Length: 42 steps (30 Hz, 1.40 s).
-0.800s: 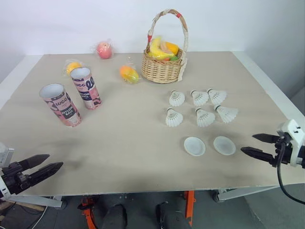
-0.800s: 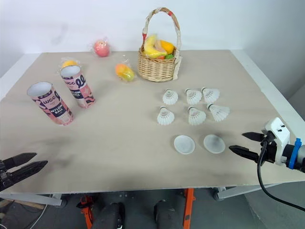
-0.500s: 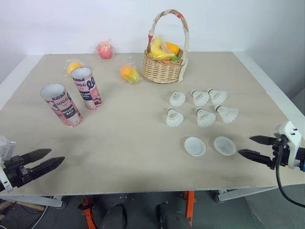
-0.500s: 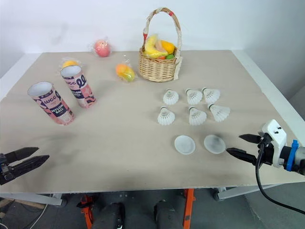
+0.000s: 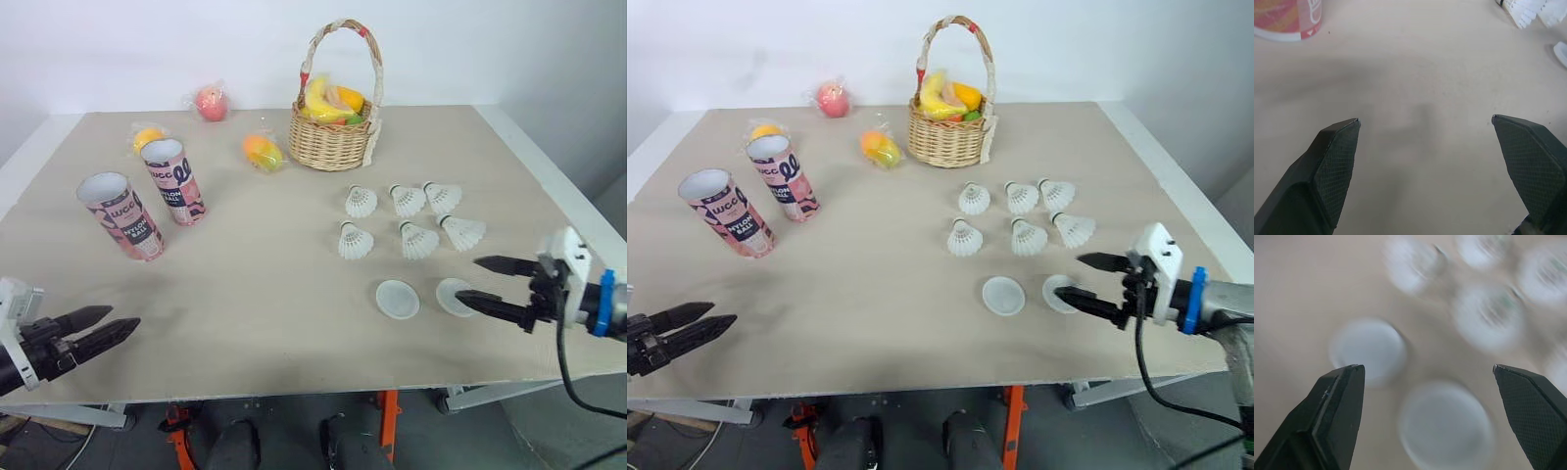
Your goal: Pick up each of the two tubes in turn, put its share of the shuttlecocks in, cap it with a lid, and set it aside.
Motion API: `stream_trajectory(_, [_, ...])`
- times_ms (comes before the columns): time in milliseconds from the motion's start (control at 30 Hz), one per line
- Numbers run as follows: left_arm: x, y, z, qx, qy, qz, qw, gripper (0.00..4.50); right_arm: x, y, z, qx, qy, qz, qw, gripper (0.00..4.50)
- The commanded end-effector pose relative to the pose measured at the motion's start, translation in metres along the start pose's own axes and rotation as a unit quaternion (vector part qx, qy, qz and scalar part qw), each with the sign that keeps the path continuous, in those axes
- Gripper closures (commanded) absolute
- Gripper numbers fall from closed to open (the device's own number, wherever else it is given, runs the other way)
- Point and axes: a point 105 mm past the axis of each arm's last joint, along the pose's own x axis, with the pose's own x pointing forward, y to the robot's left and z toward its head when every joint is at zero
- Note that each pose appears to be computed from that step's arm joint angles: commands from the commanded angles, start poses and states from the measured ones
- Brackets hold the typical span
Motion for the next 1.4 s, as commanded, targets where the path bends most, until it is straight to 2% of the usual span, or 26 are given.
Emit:
stream_trajectory(33, [-0.008,-0.002,0.008,0.011,-0.033,0.026,0.999,0.0,0.03,0.027,0.031,-0.035,-0.044,0.075,0.996,0.02])
stream_trajectory(167, [-0.018,0.009,0.022,0.034,-0.125,0.099,0.987,0.0,0.074,0.034,0.071,-0.057,-0.096,0.107,0.988,0.02])
stream_trajectory(300, [-0.025,0.027,0.035,0.085,-0.18,0.177,0.964,0.0,0.112,0.035,0.085,-0.07,-0.1,0.096,0.988,0.02])
stream_trajectory(400, [-0.019,0.036,0.034,0.113,-0.176,0.204,0.956,0.0,0.13,0.036,0.09,-0.066,-0.101,0.081,0.989,0.02])
stream_trajectory(567, [0.002,0.049,0.027,0.128,-0.157,0.21,0.956,0.0,0.138,0.042,0.091,-0.069,-0.111,0.07,0.989,0.02])
stream_trajectory(833, [0.06,0.074,0.057,0.149,-0.154,0.173,0.961,0.0,0.143,0.065,0.091,-0.062,-0.113,0.065,0.99,0.02])
stream_trajectory(967, [0.081,0.076,0.06,0.161,-0.14,0.139,0.967,0.0,0.138,0.063,0.09,-0.062,-0.106,0.048,0.991,0.02])
stream_trajectory(1233, [0.106,0.09,0.081,0.174,-0.14,0.139,0.965,0.0,0.126,0.06,0.092,-0.064,-0.109,0.02,0.992,0.02])
stream_trajectory(1400, [0.124,0.089,0.09,0.184,-0.136,0.127,0.965,0.0,0.122,0.057,0.087,-0.058,-0.102,-0.001,0.993,0.02])
